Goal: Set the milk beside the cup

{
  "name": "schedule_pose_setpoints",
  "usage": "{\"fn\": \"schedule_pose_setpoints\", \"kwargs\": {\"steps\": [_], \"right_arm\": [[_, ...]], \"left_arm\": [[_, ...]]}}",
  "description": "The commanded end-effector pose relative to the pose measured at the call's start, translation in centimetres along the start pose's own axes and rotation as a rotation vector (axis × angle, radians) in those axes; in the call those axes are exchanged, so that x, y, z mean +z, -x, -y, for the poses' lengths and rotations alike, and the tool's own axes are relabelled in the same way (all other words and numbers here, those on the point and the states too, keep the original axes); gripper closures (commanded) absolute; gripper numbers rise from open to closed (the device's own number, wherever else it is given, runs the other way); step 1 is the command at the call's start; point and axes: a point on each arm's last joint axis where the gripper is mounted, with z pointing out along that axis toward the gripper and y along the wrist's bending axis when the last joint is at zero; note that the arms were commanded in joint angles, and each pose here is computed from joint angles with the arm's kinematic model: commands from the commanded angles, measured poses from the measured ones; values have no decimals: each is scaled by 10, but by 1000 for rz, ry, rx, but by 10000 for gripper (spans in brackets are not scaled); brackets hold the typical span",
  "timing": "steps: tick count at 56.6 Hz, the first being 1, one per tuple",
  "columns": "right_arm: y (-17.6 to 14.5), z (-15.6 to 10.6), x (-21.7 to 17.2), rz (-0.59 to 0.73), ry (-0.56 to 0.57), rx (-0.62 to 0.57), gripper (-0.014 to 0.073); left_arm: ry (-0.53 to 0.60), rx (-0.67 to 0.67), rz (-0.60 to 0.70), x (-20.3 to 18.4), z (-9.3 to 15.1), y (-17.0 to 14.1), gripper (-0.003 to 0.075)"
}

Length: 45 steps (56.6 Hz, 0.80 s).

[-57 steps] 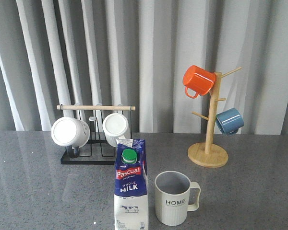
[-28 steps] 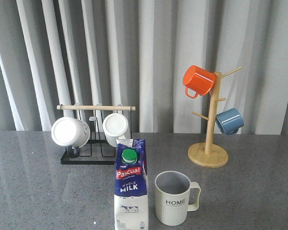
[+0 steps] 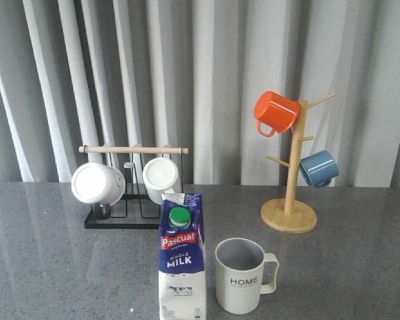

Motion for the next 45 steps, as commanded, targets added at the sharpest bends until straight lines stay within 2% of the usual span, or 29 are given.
{"fn": "schedule_pose_setpoints", "kwargs": {"steps": [1,45], "right_arm": [[4,0,-1,83,2,-5,598],[4,0,-1,72,2,-5,598]], "left_arm": [[-2,-14,98,-2,0,12,726],[-2,-14,98,-2,0,12,726]]}}
